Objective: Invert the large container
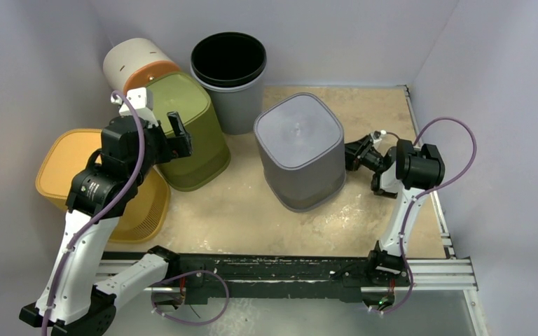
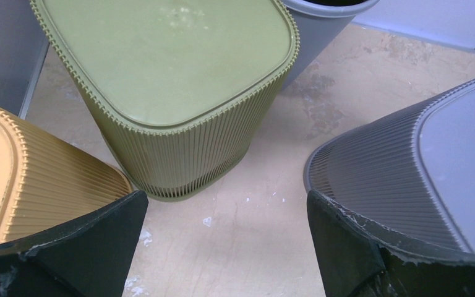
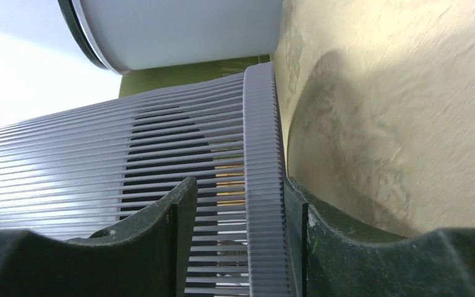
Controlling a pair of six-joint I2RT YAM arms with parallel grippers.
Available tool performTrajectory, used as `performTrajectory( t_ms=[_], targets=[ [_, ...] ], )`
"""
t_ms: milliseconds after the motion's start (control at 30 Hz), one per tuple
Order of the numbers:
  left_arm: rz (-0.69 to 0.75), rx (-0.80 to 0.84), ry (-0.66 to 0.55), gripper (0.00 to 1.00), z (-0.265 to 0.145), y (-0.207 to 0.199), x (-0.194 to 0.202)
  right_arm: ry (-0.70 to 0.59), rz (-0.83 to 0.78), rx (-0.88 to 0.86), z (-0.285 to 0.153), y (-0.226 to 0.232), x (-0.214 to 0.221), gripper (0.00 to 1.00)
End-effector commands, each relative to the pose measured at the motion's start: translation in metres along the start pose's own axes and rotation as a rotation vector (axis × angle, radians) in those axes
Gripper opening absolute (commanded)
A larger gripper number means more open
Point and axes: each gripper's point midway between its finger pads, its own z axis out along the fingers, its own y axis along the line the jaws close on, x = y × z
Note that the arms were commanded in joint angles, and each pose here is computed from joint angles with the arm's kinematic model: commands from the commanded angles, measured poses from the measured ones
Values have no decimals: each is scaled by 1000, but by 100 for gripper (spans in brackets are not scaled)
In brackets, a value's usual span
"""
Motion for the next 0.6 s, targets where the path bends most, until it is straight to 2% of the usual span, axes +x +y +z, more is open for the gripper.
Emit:
performTrajectory(
  t_ms=[0, 167, 367, 567],
  targets=[
    [0, 31, -41, 97, 2, -6, -8, -2, -430, -212, -3, 54, -12, 56],
    [8, 27, -33, 97, 6, -6, -4, -36, -417, -165, 0, 40, -38, 57],
    [16, 19, -25, 97, 13, -4, 2, -85, -462, -23, 7, 21, -73, 58],
    [24, 19, -12, 97, 23, -6, 9, -110, -454, 29, 8, 10, -90, 58]
  ],
)
